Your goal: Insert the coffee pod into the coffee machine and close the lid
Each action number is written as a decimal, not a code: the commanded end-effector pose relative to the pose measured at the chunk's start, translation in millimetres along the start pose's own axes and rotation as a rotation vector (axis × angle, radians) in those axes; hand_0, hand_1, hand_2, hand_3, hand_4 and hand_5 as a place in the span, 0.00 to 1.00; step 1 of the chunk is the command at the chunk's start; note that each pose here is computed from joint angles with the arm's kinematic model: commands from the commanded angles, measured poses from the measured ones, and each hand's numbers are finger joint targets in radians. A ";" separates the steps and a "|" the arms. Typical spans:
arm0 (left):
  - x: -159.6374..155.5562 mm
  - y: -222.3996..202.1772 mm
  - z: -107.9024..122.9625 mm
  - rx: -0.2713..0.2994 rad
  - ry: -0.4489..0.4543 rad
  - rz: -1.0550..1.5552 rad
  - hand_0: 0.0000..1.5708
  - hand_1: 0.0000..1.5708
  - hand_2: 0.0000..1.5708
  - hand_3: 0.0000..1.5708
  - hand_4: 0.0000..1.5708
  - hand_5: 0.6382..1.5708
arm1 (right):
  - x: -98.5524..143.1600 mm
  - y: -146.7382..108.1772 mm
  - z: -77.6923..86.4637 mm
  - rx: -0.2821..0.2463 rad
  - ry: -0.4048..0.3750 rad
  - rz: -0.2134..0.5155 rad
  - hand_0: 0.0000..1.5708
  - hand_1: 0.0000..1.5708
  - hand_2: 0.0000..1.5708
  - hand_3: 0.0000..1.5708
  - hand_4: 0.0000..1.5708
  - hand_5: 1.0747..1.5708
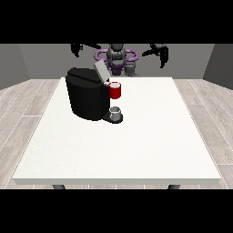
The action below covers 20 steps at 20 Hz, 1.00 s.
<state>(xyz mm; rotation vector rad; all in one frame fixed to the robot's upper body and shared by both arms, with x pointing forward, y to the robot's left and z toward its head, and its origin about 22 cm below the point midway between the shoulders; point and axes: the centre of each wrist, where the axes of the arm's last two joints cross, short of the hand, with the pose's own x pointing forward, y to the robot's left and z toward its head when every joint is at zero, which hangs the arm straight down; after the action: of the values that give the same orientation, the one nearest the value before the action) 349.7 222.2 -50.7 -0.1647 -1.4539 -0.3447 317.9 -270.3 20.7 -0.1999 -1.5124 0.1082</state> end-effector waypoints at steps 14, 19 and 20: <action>50.4 7.4 19.4 0.061 -0.146 -0.034 0.00 0.00 0.00 0.00 0.21 1.00 | 31.9 13.8 -48.2 0.045 0.047 -0.110 0.00 0.00 0.00 0.00 0.00 1.00; 39.2 20.5 47.9 0.071 -0.210 -0.045 0.00 0.00 0.00 0.00 0.24 1.00 | 52.7 9.7 -61.6 0.065 -0.044 -0.123 0.00 0.00 0.00 0.00 0.00 1.00; 63.0 11.1 43.6 0.020 -0.200 -0.036 0.00 0.00 0.00 0.00 0.22 1.00 | 35.5 10.1 -58.9 0.058 -0.019 -0.122 0.00 0.00 0.00 0.00 0.00 1.00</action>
<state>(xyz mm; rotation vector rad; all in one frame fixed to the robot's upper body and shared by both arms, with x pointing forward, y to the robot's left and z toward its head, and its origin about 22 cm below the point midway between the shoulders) 320.8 229.1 -0.6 -0.1491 -1.6234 -0.3363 372.7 -269.1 49.5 -0.0795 -1.5053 0.0299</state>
